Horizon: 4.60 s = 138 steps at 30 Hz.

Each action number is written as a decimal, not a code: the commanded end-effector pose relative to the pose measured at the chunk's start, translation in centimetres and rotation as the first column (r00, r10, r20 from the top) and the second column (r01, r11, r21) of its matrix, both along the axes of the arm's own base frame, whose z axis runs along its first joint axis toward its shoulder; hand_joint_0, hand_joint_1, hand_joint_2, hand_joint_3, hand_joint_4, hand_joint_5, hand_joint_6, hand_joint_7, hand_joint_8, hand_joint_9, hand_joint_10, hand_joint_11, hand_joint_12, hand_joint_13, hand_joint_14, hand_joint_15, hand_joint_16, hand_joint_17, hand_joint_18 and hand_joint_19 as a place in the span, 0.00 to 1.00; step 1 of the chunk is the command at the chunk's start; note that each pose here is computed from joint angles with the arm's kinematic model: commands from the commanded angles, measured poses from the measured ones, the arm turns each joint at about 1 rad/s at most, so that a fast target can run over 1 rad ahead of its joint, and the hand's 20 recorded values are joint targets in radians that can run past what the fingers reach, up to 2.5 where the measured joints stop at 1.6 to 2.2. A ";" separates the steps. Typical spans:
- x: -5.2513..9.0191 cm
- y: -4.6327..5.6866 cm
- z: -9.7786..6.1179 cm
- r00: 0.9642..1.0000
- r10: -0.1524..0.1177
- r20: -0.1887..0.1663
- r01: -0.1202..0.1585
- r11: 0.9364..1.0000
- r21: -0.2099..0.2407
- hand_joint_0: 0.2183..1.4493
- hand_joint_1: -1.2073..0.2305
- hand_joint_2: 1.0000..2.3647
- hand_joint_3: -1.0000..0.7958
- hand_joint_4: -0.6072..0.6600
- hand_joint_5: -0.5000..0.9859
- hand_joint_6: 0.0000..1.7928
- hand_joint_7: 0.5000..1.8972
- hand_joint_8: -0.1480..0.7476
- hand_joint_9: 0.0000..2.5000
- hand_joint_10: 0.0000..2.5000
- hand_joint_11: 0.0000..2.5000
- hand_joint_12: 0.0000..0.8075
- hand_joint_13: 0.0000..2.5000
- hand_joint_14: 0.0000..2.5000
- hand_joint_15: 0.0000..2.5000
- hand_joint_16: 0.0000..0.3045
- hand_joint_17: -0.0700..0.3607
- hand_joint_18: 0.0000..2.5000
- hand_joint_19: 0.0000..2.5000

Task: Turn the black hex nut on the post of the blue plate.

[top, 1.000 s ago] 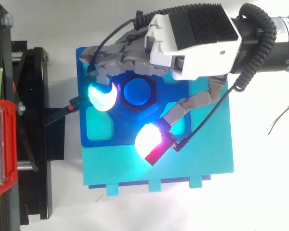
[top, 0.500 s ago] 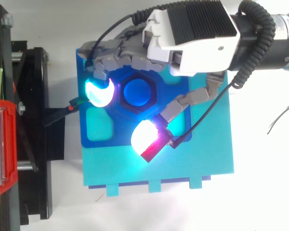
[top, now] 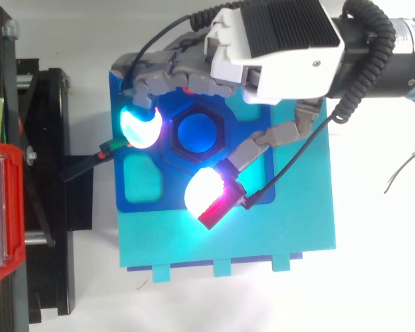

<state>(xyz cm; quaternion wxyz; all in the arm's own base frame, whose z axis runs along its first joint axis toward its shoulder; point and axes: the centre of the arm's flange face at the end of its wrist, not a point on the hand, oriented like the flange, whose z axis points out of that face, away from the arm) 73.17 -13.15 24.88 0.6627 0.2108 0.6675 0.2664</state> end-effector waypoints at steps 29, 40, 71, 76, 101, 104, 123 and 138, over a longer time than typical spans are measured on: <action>0.0 0.2 0.0 1.000 0.023 0.004 -0.023 0.999 -0.031 0.14 0.44 0.00 0.28 0.91 0.16 0.28 0.28 0.75 0.14 0.00 0.09 0.79 0.21 0.00 0.24 0.26 0.58 0.17 0.04; -0.1 0.2 0.0 1.000 0.027 0.001 -0.027 0.999 -0.038 0.14 0.46 0.00 0.28 0.92 0.15 0.28 0.26 0.75 0.14 0.00 0.09 0.80 0.21 0.00 0.24 0.26 0.58 0.17 0.03; -0.4 0.7 -0.9 0.999 0.036 -0.002 -0.036 0.998 -0.056 0.15 0.48 0.00 0.28 0.92 0.15 0.28 0.25 0.75 0.14 0.00 0.09 0.80 0.21 0.00 0.25 0.26 0.58 0.17 0.04; -0.5 0.7 -0.9 0.999 0.050 -0.005 -0.050 0.997 -0.055 0.15 0.47 0.00 0.28 0.91 0.15 0.28 0.28 0.75 0.14 0.00 0.09 0.79 0.21 0.00 0.25 0.26 0.57 0.17 0.04; -0.1 0.0 0.7 0.997 0.068 -0.019 -0.069 0.996 -0.049 0.16 0.49 0.00 0.28 0.91 0.15 0.28 0.32 0.75 0.14 0.00 0.10 0.79 0.21 0.00 0.24 0.26 0.57 0.17 0.03; -0.1 -0.1 0.7 0.998 0.067 -0.020 -0.068 0.997 -0.048 0.16 0.51 0.00 0.28 0.92 0.15 0.28 0.32 0.76 0.14 0.00 0.10 0.79 0.21 0.00 0.25 0.26 0.57 0.17 0.03; -0.3 -0.7 0.6 0.998 0.059 -0.024 -0.060 0.996 -0.063 0.20 0.37 0.00 0.28 0.88 0.15 0.28 0.41 0.74 0.15 0.00 0.10 0.76 0.22 0.00 0.25 0.24 0.55 0.20 0.10; -0.5 -0.4 0.2 0.998 0.062 -0.030 -0.064 0.996 -0.064 0.27 0.22 0.00 0.28 0.79 0.17 0.28 0.46 0.66 0.14 0.00 0.05 0.70 0.23 0.00 0.19 0.22 0.52 0.25 0.13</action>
